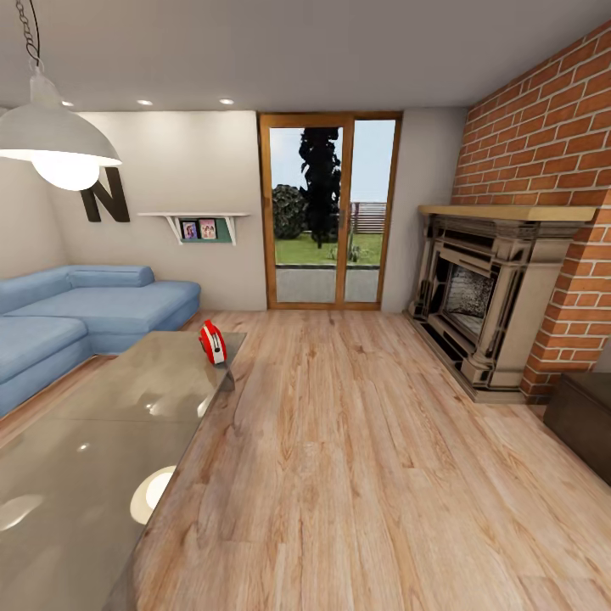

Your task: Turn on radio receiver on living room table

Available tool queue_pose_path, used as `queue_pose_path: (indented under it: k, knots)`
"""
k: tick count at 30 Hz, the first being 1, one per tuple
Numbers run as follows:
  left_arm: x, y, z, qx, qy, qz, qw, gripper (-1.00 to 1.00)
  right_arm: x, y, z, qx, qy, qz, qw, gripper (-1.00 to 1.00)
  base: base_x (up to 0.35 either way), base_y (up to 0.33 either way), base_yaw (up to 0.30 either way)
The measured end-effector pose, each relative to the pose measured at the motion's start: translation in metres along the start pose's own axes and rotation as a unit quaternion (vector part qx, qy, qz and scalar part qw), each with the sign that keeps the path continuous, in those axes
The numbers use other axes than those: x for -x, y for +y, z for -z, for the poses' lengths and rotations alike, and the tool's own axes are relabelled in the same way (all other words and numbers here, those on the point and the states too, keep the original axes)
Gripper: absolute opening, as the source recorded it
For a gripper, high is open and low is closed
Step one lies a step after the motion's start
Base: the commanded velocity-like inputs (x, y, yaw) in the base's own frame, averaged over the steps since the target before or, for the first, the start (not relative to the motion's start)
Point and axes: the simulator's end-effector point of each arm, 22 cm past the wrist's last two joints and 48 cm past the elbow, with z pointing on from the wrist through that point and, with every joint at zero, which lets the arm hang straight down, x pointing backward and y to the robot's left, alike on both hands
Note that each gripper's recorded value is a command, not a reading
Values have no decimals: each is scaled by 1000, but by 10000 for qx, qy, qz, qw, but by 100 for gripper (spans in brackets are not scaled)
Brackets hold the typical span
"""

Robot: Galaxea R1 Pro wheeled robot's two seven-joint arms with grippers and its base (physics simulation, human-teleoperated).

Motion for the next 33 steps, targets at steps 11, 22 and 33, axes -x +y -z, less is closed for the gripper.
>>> queue_pose_path:
  k: [11, 22, 33]
  knots:
    - [0, 0, 0, -3, 3, 1, 10000, 100, 0, 0, 0, 2, -1, -2, 10000, 100, 163, 0, 0]
    - [0, -1, 0, -4, 4, 2, 10000, 100, 0, 0, 0, 2, 0, -4, 10000, 100, 321, 0, 0]
    - [0, -1, 0, 1, 4, 2, 10000, 100, 0, 0, 0, 2, -1, -5, 10000, 100, 329, -11, 0]
